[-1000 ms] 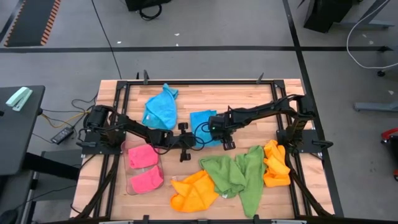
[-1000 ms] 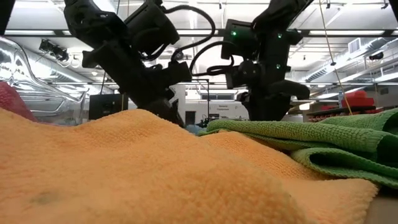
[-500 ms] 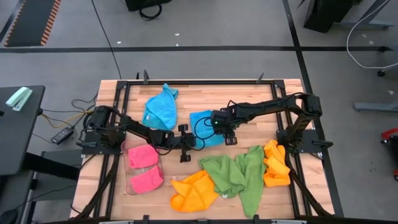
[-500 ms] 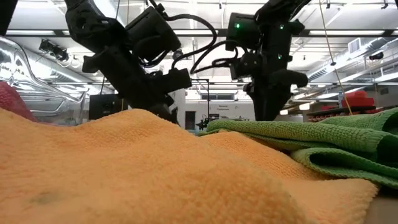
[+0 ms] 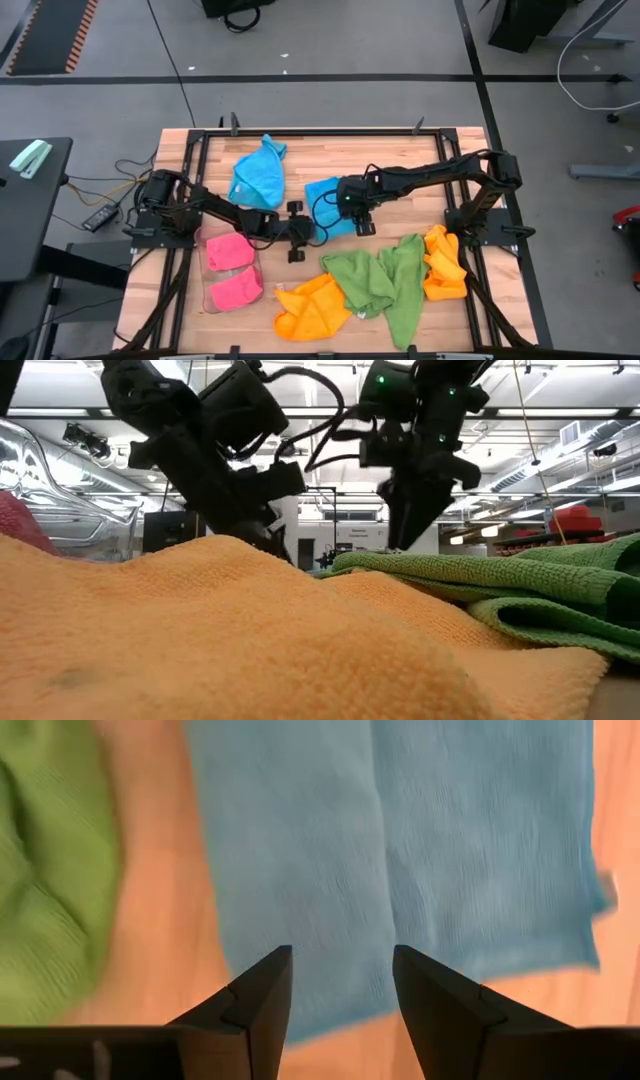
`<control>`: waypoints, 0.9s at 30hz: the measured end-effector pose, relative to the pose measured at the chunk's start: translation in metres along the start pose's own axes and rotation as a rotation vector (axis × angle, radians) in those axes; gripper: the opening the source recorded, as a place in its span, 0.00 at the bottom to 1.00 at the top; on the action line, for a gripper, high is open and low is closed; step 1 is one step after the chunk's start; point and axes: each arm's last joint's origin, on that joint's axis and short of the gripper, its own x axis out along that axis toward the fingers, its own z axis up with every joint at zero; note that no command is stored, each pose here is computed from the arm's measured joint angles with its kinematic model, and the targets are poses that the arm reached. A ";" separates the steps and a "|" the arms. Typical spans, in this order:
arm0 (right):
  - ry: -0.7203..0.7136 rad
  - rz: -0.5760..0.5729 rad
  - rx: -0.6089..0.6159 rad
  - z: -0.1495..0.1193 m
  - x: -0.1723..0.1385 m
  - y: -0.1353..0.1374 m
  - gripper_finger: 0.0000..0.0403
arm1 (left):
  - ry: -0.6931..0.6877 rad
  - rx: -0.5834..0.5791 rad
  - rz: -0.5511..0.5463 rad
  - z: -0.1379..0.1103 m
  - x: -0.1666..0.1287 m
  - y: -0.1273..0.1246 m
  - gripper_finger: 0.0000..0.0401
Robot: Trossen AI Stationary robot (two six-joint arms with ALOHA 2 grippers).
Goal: Fold microfiber towels
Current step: Fold the bottom blue microfiber cloth
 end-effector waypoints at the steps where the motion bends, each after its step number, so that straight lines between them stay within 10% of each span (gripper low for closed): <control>1: -0.024 0.000 -0.020 0.003 0.000 0.003 0.46 | 0.016 0.018 -0.002 0.000 -0.004 0.000 0.33; 10: -0.278 -0.070 -0.280 0.017 0.014 0.043 0.47 | -0.009 0.128 -0.006 0.005 -0.021 -0.014 0.29; 27: -0.142 -0.254 -0.427 -0.002 0.054 0.071 0.71 | 0.030 0.101 0.053 0.001 -0.020 -0.010 0.27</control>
